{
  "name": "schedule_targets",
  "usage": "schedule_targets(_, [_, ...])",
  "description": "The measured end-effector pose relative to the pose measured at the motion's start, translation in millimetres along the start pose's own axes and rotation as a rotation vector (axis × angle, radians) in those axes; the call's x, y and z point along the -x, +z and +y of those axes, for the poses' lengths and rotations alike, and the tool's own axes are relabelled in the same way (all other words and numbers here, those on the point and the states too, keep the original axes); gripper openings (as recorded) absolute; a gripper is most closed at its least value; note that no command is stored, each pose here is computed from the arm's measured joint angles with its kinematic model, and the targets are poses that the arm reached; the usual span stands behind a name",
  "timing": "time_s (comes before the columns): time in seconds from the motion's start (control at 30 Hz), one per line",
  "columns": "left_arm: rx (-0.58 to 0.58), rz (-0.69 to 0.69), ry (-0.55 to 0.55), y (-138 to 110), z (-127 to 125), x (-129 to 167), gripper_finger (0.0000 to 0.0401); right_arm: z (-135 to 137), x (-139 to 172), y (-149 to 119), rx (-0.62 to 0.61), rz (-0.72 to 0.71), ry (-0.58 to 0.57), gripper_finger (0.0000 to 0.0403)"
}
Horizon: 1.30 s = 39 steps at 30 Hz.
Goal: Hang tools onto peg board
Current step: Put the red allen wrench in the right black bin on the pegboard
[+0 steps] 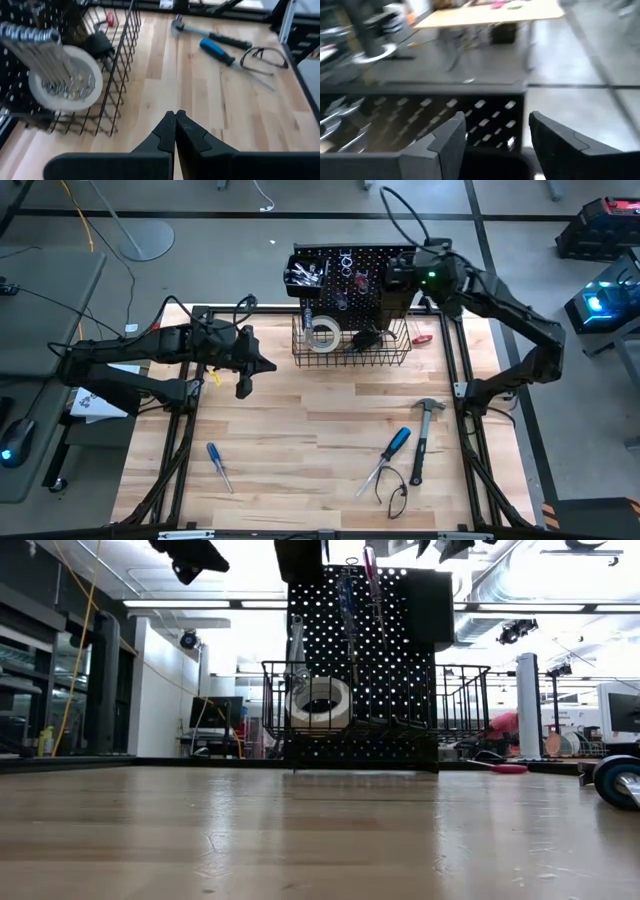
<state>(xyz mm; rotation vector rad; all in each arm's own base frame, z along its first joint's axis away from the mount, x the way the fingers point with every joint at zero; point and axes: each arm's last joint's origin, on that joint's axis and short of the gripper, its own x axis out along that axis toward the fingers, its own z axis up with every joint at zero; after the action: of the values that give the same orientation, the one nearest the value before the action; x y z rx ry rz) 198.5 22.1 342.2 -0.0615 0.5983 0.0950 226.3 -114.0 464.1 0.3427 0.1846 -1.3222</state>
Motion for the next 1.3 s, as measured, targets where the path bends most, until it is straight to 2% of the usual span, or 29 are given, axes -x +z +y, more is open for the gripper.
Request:
schedule_targets(0.1, [-0.001,0.050,0.004,-5,1,2,0.0000,-7,11,1,-0.003,0.100,0.154,0.0206])
schedule_targets(0.23, [-0.013,0.117,-0.054,-12,0,2,0.0000,-11,28,-10,0.043,0.329,0.390,0.0205])
schedule_targets(0.37, [-0.011,0.138,-0.121,-19,-2,-3,0.0000,0,52,-28,0.095,0.497,0.530,0.0205])
schedule_targets(0.47, [0.002,0.169,-0.120,-27,-2,-9,0.0000,12,70,-48,0.135,0.643,0.571,0.0205])
schedule_targets(0.57, [0.012,0.188,-0.119,-32,-2,-12,0.0000,24,89,-75,0.219,0.819,0.544,0.0205])
schedule_targets(0.67, [0.012,0.186,-0.120,-32,-2,-12,0.0000,33,108,-105,0.379,0.967,0.476,0.0205])
schedule_targets(0.73, [0.006,0.185,-0.120,-32,-2,-12,0.0000,40,119,-125,0.472,1.035,0.410,0.0205])
schedule_targets(0.8, [0.003,0.183,-0.120,-32,-2,-12,0.0000,49,128,-146,0.494,1.072,0.388,0.0205])
schedule_targets(0.93, [0.018,0.187,-0.124,-32,-2,-12,0.0000,46,130,-189,0.427,1.214,0.173,0.0206])
schedule_targets(1.0, [0.029,0.191,-0.149,-32,-3,-12,0.0000,40,131,-211,0.382,1.239,0.083,0.0206])
schedule_targets(1.17, [0.037,0.199,-0.205,-33,-5,-11,0.0000,32,130,-230,0.080,1.190,0.066,0.0206])
schedule_targets(1.3, [0.015,0.201,-0.197,-33,-4,-11,0.0000,13,124,-238,-0.107,1.091,-0.140,0.0205])
